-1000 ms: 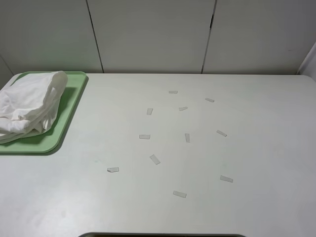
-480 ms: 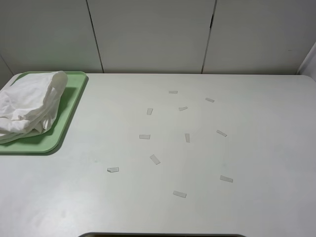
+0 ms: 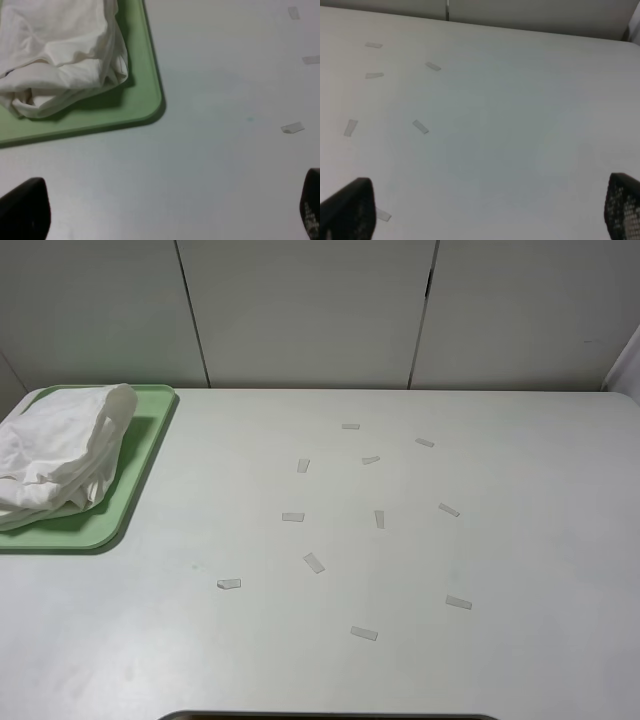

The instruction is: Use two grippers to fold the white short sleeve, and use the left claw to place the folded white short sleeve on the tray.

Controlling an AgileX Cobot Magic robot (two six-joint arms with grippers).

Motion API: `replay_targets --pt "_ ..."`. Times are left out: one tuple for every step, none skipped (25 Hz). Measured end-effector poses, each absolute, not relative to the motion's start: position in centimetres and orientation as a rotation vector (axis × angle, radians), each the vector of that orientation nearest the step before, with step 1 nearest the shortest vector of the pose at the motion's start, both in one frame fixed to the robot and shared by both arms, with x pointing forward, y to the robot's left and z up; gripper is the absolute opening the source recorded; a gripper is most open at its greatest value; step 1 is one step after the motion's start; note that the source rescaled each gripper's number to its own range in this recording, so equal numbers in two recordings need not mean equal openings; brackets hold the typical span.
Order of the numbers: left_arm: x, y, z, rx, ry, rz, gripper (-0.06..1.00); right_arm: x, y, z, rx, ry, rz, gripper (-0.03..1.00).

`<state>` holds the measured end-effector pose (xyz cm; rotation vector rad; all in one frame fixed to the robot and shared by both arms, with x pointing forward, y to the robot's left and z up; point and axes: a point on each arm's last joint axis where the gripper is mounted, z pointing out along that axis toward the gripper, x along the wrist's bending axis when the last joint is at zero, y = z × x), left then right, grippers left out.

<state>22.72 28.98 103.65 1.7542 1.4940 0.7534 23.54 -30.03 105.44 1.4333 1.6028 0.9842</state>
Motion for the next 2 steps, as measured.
replay_targets --pt "22.72 28.98 103.65 1.754 1.494 0.753 1.00 23.54 -30.03 105.44 1.433 1.603 0.984 1.00" --pt "22.72 28.98 103.65 1.754 1.494 0.753 1.00 23.54 -30.03 105.44 1.433 1.603 0.984 1.00"
